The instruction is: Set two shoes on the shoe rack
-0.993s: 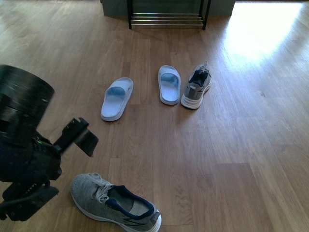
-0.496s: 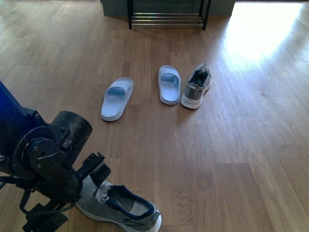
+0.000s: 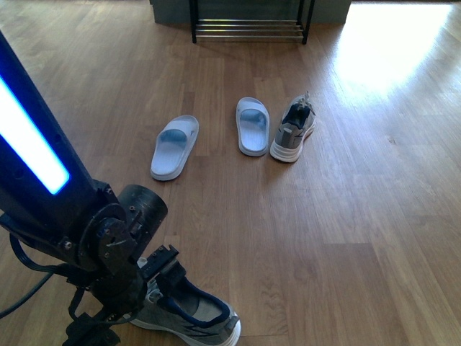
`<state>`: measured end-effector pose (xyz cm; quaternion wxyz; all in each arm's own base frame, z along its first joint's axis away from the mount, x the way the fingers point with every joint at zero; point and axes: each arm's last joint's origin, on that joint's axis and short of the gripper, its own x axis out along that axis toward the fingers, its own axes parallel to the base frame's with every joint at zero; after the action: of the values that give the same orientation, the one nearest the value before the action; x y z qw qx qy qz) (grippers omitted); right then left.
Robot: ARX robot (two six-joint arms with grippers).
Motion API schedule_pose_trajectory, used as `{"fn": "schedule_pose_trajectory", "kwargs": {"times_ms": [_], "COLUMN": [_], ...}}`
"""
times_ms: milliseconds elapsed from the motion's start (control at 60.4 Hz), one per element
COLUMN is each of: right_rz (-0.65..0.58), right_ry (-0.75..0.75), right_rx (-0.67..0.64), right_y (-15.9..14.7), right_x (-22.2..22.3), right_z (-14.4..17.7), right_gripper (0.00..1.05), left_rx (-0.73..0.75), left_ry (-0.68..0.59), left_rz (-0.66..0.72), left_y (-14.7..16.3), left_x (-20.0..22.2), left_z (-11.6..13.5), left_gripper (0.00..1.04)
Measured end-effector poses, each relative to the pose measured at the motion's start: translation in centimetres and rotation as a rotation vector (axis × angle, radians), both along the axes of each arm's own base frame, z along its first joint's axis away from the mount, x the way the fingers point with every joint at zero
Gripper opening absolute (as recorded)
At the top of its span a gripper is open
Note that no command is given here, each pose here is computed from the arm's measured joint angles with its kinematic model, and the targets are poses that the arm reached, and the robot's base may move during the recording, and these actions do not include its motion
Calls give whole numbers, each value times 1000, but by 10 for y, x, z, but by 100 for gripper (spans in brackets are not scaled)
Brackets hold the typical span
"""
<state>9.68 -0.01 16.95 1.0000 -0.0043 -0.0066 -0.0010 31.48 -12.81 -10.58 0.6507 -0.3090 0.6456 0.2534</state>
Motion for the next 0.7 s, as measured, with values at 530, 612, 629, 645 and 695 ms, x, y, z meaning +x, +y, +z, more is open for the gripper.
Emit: {"fn": "schedule_pose_trajectory", "kwargs": {"times_ms": [530, 612, 629, 645, 695], "right_rz": [0, 0, 0, 0, 0], "right_ry": [0, 0, 0, 0, 0], "right_rx": [0, 0, 0, 0, 0], "right_y": [0, 0, 0, 0, 0], "right_x": [0, 0, 0, 0, 0], "right_z": [0, 0, 0, 0, 0], "right_gripper": [95, 95, 95, 95, 95], "left_rx": [-45, -49, -45, -39, -26], "left_ry": [-3, -11, -10, -6, -10], "left_rz": [-32, -40, -43, -46, -56], "left_y": [-22, -24, -24, -24, -23], "left_x": [6, 9, 9, 9, 9], "left_z": [-48, -47, -47, -47, -47], "left_gripper": [91, 78, 75, 69, 59]}}
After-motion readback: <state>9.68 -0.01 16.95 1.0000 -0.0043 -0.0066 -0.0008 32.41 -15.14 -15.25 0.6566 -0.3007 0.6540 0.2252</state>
